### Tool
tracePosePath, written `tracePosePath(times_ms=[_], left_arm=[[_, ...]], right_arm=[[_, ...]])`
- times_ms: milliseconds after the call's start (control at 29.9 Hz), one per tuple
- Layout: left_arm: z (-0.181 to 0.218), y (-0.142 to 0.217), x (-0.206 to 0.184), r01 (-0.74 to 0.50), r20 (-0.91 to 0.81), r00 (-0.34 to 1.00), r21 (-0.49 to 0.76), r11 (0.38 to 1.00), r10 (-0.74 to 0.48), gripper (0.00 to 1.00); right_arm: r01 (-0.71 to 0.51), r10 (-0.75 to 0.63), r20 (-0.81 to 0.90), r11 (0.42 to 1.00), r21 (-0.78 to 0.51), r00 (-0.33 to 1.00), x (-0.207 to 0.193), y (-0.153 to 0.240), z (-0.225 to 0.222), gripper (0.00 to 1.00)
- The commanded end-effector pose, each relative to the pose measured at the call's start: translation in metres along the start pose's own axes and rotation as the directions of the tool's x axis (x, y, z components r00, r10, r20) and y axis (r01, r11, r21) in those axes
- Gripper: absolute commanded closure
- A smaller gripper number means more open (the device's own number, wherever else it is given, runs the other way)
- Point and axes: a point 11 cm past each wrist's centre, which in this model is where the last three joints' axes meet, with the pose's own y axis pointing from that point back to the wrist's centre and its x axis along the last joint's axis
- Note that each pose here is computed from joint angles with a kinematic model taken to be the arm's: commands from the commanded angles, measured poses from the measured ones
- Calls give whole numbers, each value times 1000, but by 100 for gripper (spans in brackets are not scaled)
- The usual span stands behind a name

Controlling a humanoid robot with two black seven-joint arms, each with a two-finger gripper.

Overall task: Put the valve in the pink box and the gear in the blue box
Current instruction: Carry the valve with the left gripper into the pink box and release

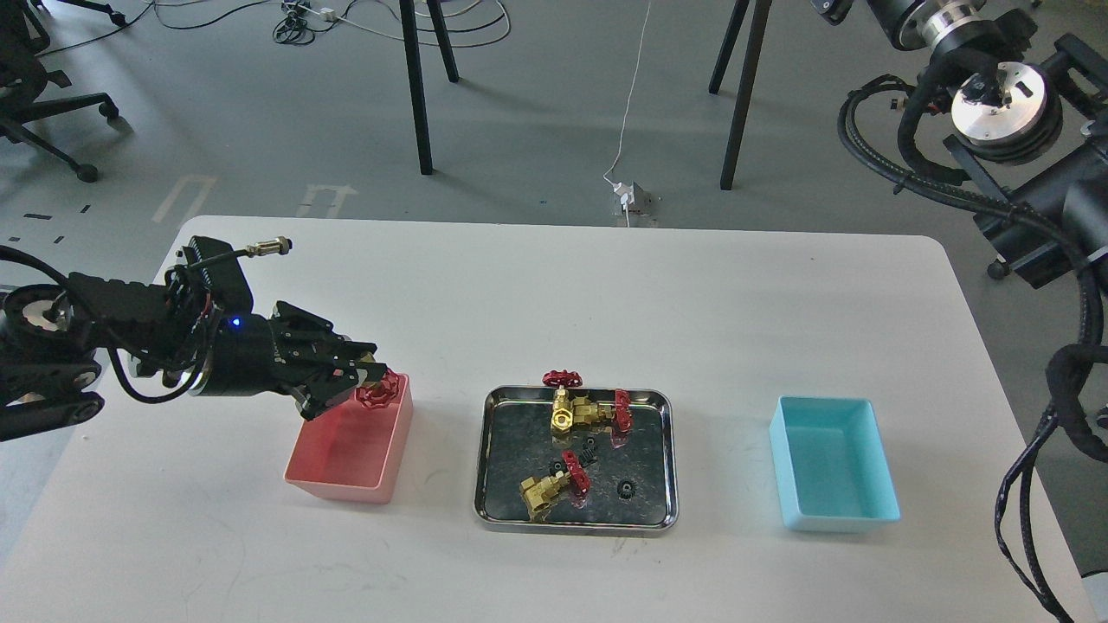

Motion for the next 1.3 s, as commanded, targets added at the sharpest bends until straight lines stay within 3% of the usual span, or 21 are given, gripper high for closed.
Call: tracePosePath(times_ms=[0,301,635,836,1103,1237,1270], left_arm=[[-5,6,-8,11,-6,1000,19,1000,-11,92],[-14,7,-47,85,-26,996,54,995,-83,92],[-6,-18,-66,124,-32,992,21,992,-123,90],[-1,-26,-75,120,-35,992,11,993,-120,83],[0,-27,-68,98,-33,995,7,995,-98,45],[0,-28,-57,55,-54,997,10,998,-54,15],[2,-28,-52,41,-56,998,7,999,-41,14]], right_arm=[[-2,2,1,1000,-5,1000,3,2,2,0],[-11,11,6,1000,-12,1000,9,5,7,0],[-22,23,17,999,-25,1000,16,11,15,0],[-28,29,18,1000,-13,999,17,11,13,0],[-34,35,15,999,-17,999,22,15,15,0],[-40,41,6,999,-33,999,27,19,21,0],[-37,37,-4,998,-44,999,27,19,22,0]])
